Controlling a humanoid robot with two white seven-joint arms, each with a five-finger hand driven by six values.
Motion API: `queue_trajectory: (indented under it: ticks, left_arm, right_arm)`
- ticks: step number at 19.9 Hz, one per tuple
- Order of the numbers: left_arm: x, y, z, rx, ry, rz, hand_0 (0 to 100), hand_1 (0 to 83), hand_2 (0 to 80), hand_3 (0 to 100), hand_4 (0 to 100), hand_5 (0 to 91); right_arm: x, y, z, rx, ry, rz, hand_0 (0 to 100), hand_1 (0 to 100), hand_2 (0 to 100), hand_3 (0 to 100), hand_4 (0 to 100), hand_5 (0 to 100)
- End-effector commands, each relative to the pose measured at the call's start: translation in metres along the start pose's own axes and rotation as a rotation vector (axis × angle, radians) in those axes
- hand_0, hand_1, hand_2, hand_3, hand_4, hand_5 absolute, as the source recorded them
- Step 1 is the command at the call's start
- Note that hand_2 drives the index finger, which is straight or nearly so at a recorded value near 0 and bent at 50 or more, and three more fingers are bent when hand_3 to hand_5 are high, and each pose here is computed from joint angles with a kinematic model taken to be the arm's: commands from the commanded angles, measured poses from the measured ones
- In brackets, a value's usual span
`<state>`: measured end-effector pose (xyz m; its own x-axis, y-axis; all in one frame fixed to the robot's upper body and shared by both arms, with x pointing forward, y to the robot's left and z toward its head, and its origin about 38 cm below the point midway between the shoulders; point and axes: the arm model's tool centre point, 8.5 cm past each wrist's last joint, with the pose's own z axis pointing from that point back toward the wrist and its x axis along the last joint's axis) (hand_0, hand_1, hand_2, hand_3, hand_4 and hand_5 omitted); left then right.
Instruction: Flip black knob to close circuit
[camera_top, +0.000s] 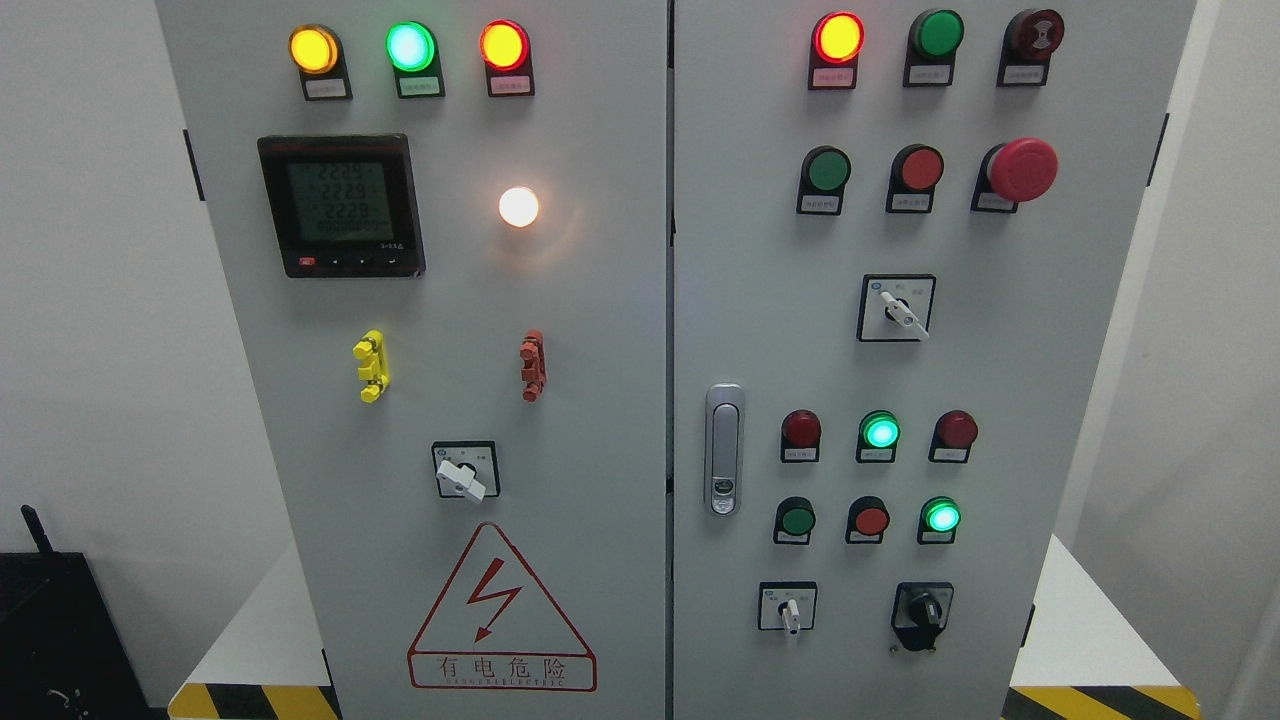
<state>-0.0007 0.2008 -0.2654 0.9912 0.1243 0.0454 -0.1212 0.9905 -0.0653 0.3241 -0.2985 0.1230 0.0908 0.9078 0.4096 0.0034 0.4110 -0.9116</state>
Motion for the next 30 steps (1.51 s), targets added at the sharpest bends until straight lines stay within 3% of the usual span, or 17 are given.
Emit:
queue_trajectory:
  ticks: [1,15,20,30]
  left_arm:
    - [-0.001,0.0,0.0,0.0,0.002,0.0,12,55.6,0.0,0,0,0.0]
    - [-0.001,0.0,0.0,0.0,0.002,0.001,12,55.6,0.0,0,0,0.0]
    - [0.0,0.0,0.0,0.0,0.0,0.0,12,55.6,0.0,0,0,0.0]
    - [0.0,0.0,0.0,0.0,0.0,0.0,12,55.6,0.0,0,0,0.0]
  right_arm:
    - [0.038,-0.087,-0.012,-0.241,-0.057,0.202,0,9,93,100,93,83]
    - [0.068,-0.058,-0.03,-0.177,-0.123,0.199,0,8,93,100,93,83]
    - [0.056,-0.047,-0.058,-0.13,-0.078,0.2,0,8,93,100,92,82]
    - [0.034,-0.033,-0.082,-0.091,0.01,0.195,0,8,93,100,92,82]
